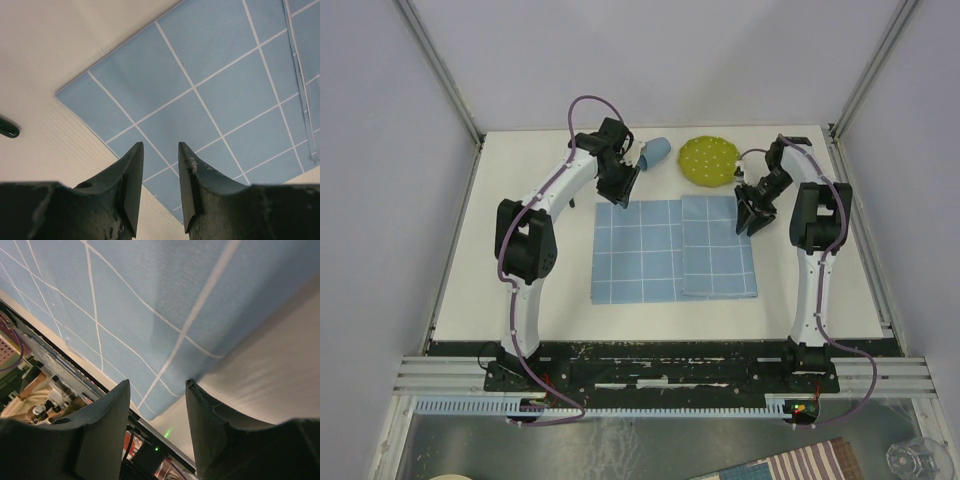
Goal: Set the dinner table for one person
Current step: Fold the napkin at the center of the board, then flatten out the napkin at the center of the board.
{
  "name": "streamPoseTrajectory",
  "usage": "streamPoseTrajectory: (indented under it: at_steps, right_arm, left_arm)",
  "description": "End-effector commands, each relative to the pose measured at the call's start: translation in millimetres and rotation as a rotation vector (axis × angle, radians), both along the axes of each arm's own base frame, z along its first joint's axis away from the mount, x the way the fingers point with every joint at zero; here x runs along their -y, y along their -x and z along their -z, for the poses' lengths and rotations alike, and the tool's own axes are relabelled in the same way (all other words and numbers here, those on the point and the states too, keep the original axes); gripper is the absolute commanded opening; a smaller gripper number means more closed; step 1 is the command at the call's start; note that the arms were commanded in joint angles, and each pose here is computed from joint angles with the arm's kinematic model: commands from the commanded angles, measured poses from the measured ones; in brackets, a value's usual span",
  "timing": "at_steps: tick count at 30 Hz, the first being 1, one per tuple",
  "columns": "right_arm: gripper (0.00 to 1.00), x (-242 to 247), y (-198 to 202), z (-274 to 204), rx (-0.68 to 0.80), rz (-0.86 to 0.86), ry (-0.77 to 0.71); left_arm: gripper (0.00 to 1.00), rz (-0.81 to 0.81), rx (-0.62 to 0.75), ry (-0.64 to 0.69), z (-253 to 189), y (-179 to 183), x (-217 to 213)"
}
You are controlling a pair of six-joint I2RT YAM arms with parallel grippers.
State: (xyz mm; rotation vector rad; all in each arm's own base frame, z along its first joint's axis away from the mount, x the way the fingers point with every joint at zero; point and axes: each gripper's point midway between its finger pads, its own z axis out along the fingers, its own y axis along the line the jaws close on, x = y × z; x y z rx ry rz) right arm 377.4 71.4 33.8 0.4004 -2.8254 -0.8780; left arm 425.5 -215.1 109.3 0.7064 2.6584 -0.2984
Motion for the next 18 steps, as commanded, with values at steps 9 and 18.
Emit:
streamPoseTrajectory:
  at_steps: [9, 18]
  right_arm:
    - [0.56, 15.5, 0.7, -25.8, 0.042, 0.060, -0.018]
    - [0.56, 5.8, -2.6, -3.4, -0.014, 0.094, -0.073]
  left_arm:
    - [0.41, 0.027, 0.064, -0.012, -16.5, -4.9, -8.1]
    - [0.41, 0.030, 0.073, -0.026, -19.1, -7.6, -9.5]
